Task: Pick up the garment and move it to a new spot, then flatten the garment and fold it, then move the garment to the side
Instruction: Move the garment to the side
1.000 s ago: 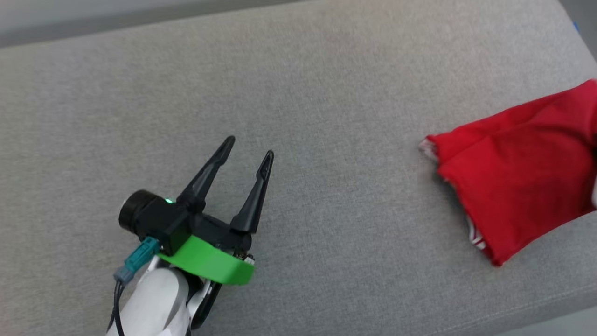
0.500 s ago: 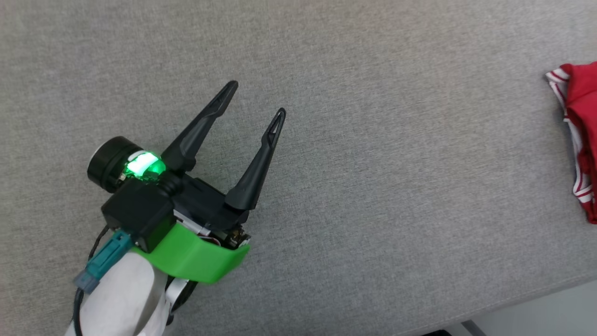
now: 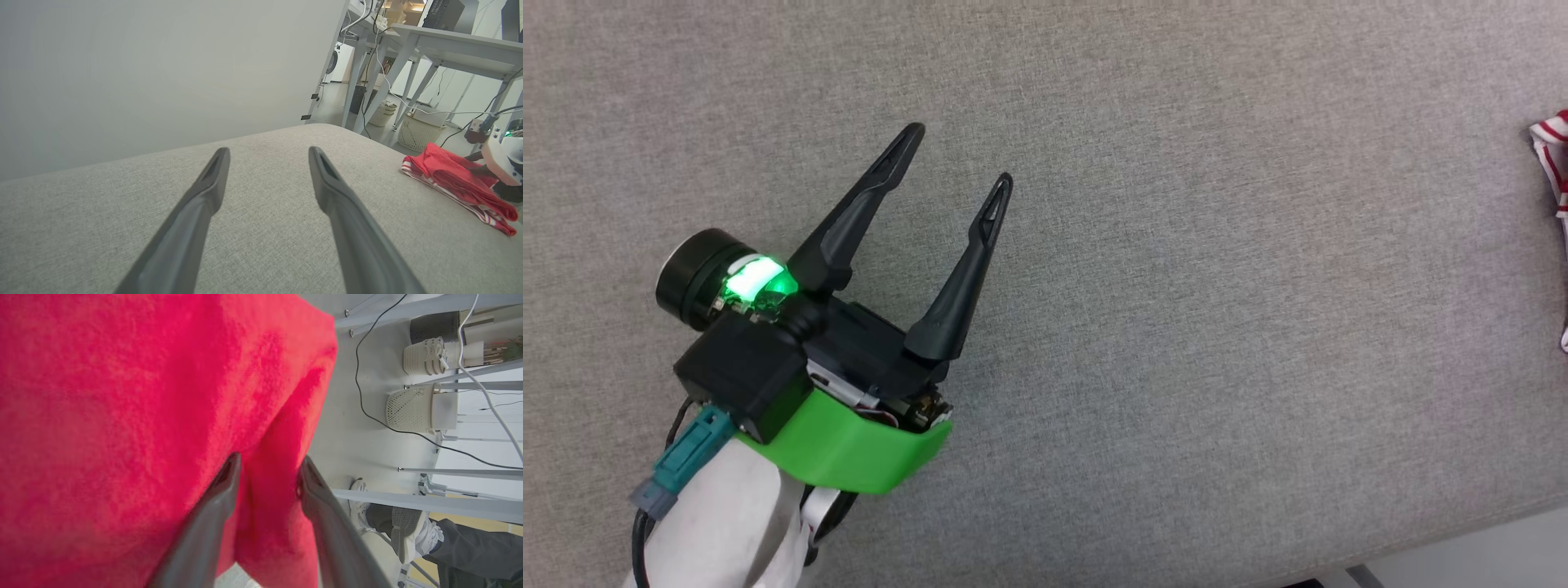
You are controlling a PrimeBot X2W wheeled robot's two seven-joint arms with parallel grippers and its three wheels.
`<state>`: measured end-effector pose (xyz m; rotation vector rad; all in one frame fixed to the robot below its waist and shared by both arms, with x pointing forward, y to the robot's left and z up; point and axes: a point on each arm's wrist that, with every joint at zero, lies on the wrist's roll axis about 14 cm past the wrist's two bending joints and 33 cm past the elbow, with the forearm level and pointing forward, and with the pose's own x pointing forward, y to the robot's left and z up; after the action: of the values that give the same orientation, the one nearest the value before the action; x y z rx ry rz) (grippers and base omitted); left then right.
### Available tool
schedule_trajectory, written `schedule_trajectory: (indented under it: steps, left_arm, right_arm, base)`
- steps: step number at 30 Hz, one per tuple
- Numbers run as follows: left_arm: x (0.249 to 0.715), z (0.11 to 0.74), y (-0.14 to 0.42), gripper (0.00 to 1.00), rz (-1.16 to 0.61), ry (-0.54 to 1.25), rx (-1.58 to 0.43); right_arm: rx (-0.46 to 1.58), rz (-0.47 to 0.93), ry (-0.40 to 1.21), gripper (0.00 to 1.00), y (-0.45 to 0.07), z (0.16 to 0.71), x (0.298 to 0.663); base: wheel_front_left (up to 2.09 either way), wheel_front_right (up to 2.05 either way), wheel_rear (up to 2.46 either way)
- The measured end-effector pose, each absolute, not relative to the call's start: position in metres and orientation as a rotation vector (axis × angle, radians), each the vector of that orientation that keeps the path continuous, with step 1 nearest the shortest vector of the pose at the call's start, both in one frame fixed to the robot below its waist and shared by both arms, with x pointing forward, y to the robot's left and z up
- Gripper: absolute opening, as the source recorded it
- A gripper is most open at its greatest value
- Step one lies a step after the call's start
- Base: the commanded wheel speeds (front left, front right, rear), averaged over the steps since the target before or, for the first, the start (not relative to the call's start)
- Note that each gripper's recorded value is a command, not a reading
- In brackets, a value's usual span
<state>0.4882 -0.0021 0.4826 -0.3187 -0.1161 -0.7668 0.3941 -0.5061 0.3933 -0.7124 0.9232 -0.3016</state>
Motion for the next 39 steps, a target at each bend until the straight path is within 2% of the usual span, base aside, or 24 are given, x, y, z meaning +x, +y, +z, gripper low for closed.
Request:
schedule_trajectory:
  steps: [5,11,12,17,24,32,39]
  left_arm:
    - [0.482,0.482,0.002,1.00,-0.735,-0.093,-0.312]
    - [0.472,0.479,0.020,1.00,-0.647,-0.056,-0.309]
    - [0.467,0.480,0.027,1.00,-0.616,-0.042,-0.311]
    - [0.452,0.487,0.045,1.00,-0.547,-0.034,-0.295]
    - [0.430,0.507,0.073,1.00,-0.430,-0.061,-0.271]
    - [0.401,0.520,0.109,1.00,-0.306,-0.093,-0.257]
    - [0.381,0.524,0.131,1.00,-0.232,-0.115,-0.237]
  right_arm:
    - [-0.706,-0.305,0.819,1.00,-0.502,0.418,0.407]
    - [-0.728,-0.243,0.596,1.00,-0.474,0.467,0.438]
    - [-0.707,-0.214,0.500,1.00,-0.456,0.484,0.447]
    - [-0.547,-0.155,0.235,1.00,-0.402,0.526,0.456]
    - [-0.267,-0.104,-0.053,1.00,-0.331,0.569,0.435]
    - [-0.058,-0.033,-0.161,1.00,-0.262,0.571,0.399]
    - [0.050,0.008,-0.178,1.00,-0.224,0.556,0.387]
  base:
    - [0.00,0.00,0.00]
    - [0.00,0.00,0.00]
    - [0.00,0.00,0.00]
    - [0.00,0.00,0.00]
    - [0.00,0.00,0.00]
    - [0.00,0.00,0.00]
    - [0.00,0.00,0.00]
